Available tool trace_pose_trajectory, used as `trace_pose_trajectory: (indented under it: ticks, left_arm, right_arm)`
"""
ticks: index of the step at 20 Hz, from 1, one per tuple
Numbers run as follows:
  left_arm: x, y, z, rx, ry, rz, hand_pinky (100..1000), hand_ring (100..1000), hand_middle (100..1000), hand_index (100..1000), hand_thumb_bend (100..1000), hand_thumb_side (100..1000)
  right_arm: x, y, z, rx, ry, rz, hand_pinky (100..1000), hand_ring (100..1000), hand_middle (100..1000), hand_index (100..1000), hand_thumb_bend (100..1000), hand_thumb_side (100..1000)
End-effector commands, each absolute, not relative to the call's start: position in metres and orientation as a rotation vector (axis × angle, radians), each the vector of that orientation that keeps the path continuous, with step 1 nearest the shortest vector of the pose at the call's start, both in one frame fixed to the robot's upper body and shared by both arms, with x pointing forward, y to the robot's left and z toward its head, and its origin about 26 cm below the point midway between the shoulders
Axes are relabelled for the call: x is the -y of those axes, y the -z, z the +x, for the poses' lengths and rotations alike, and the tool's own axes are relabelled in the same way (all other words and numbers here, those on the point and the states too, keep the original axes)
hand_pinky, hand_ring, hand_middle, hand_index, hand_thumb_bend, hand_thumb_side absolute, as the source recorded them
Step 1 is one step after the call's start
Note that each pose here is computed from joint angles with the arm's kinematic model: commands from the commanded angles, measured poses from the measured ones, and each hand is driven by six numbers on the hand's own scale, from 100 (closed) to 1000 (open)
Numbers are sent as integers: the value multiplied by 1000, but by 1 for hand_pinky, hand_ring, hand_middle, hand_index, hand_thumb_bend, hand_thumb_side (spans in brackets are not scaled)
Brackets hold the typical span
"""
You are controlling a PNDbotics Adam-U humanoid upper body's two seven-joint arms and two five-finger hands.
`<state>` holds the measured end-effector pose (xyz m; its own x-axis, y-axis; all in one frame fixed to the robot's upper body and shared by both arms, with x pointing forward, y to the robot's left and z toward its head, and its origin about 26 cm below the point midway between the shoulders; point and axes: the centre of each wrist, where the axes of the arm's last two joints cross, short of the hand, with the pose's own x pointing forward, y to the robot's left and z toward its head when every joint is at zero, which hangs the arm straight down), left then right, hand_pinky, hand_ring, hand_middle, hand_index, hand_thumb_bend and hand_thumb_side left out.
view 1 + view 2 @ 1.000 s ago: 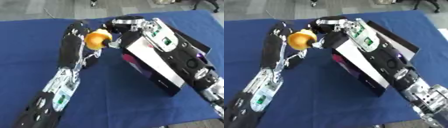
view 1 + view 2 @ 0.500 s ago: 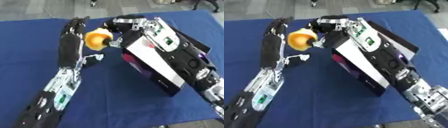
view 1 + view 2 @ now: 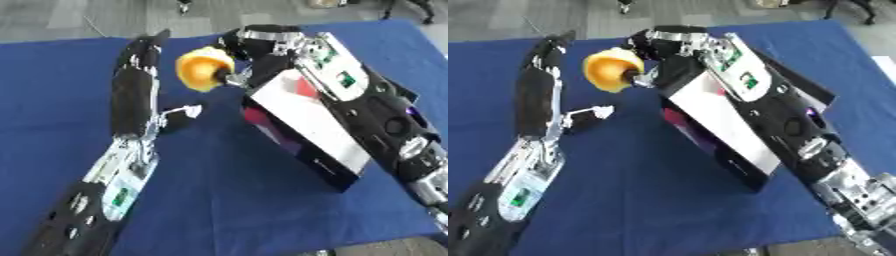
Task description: Pick up the objects with one hand, pass them to the other hand, and then place them into the box on the other side of the table.
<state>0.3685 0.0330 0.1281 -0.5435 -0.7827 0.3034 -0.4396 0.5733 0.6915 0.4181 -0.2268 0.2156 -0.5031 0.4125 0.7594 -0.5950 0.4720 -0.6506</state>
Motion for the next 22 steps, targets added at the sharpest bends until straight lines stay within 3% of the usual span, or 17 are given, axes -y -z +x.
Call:
trace_pose_trajectory:
  ticks: [1, 12, 22]
  left_arm:
    - [-41, -133, 373, 2209, 725, 990, 865, 857, 712, 894, 878, 113]
    - [-73, -129, 381, 2133, 669, 1043, 840, 838, 684, 875, 753, 205]
    - [-98, -124, 387, 2059, 634, 1083, 841, 835, 683, 868, 719, 245]
  right_arm:
    - [246, -232, 417, 1735, -1199, 92, 1000, 959, 576, 709, 100, 100]
    - [291, -239, 420, 1788, -1013, -120, 1000, 951, 587, 713, 100, 100]
    - [331, -224, 412, 1780, -912, -293, 1000, 943, 593, 713, 100, 100]
